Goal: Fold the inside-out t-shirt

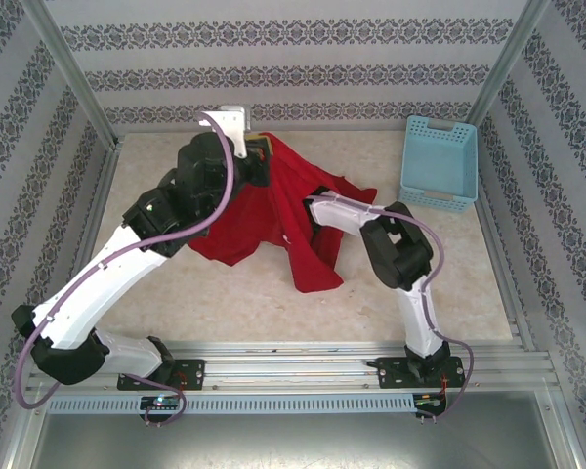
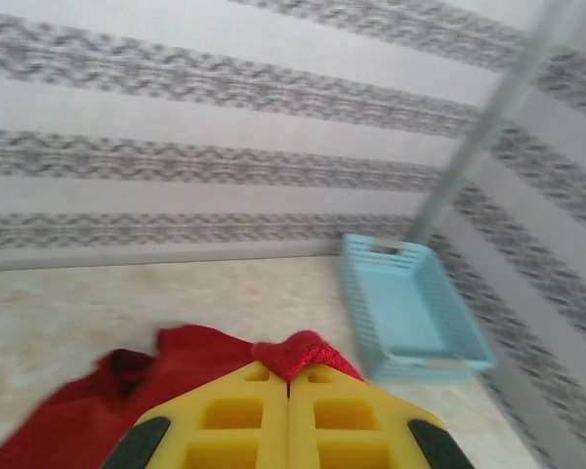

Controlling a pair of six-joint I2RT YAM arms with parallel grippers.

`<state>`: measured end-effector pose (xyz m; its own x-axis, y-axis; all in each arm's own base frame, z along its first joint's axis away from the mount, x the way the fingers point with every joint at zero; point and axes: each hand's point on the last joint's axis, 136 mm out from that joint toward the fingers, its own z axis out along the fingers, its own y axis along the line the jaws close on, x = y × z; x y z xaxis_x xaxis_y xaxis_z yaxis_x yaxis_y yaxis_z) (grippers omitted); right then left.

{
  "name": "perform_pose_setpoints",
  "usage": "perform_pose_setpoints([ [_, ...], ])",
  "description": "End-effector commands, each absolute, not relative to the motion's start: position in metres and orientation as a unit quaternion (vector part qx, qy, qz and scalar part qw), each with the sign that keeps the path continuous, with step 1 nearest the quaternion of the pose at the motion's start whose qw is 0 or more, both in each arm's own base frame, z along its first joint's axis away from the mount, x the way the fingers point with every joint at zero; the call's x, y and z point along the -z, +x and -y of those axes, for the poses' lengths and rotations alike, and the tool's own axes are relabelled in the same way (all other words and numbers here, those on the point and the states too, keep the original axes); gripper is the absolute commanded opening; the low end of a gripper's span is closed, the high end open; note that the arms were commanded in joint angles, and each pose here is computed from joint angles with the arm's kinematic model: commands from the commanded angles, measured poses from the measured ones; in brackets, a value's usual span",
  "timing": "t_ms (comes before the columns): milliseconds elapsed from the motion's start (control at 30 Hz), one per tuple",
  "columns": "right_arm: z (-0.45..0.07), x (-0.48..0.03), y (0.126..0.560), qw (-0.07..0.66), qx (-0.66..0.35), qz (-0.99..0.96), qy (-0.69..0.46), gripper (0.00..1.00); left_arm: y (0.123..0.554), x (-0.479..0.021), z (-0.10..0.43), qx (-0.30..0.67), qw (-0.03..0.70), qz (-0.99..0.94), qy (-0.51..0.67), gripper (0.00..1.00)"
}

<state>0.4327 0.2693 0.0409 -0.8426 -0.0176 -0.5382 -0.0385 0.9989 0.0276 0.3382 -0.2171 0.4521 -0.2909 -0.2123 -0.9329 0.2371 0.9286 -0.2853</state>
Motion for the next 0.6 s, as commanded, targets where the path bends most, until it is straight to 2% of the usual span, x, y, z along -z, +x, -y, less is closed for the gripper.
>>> perform_pose_setpoints([
  [0,-0.317,-0.095,0.423,0.365,-0.138,-0.918,-0.066,0.00,0.368,-0.408,0.166,0.107,0.567,-0.816,-0.049,0.00],
  [267,-0.330,-0.133,0.344,0.428,-0.231,-0.861,-0.149,0.00,0.433,-0.267,0.070,0.026,0.430,-0.886,-0.170,0.00],
  [567,-0.314,-0.151,0.296,0.447,-0.323,-0.818,-0.164,0.00,0.446,-0.108,0.014,-0.044,0.250,-0.939,-0.231,0.00],
])
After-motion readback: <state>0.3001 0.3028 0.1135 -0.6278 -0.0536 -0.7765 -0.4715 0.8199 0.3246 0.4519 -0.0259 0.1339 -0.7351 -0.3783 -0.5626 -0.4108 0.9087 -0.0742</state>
